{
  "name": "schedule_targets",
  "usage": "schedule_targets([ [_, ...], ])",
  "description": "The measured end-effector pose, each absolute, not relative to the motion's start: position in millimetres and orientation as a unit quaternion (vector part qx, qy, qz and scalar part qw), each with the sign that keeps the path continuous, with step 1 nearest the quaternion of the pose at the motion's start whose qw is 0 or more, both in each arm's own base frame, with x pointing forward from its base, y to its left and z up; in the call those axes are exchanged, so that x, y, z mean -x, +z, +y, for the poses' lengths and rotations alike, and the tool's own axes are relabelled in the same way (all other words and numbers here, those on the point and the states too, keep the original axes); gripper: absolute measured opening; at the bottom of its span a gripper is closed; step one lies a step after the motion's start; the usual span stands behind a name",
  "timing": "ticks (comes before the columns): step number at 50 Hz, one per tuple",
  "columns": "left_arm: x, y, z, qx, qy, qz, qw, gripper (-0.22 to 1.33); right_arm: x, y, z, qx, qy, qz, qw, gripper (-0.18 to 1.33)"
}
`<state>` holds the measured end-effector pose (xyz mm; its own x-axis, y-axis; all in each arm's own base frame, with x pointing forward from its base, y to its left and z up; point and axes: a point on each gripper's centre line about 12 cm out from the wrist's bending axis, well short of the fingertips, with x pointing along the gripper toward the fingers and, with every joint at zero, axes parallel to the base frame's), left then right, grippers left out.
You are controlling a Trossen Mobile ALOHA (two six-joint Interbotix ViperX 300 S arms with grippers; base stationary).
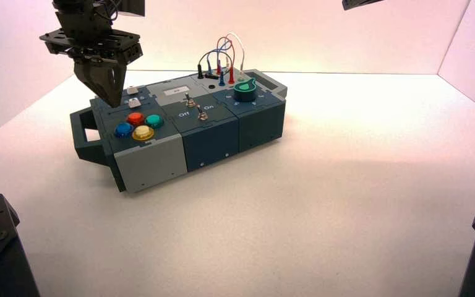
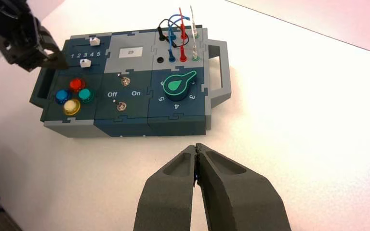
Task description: Move the bottom slider to position 4.
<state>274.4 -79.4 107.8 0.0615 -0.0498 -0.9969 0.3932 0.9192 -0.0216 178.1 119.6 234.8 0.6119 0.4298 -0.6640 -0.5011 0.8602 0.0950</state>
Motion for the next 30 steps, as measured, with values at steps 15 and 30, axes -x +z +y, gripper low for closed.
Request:
schedule_targets([
  [15, -282, 108, -81, -0.130, -0.155, 0.664, 0.720, -0.16, -178, 235, 120, 0.051, 0.260, 0.356, 0.896, -0.14],
  [30, -285, 104, -82, -0.132, -0.156, 0.667, 0.716, -0.16, -178, 235, 119, 0.050, 0.259, 0.355, 0.897, -0.14],
])
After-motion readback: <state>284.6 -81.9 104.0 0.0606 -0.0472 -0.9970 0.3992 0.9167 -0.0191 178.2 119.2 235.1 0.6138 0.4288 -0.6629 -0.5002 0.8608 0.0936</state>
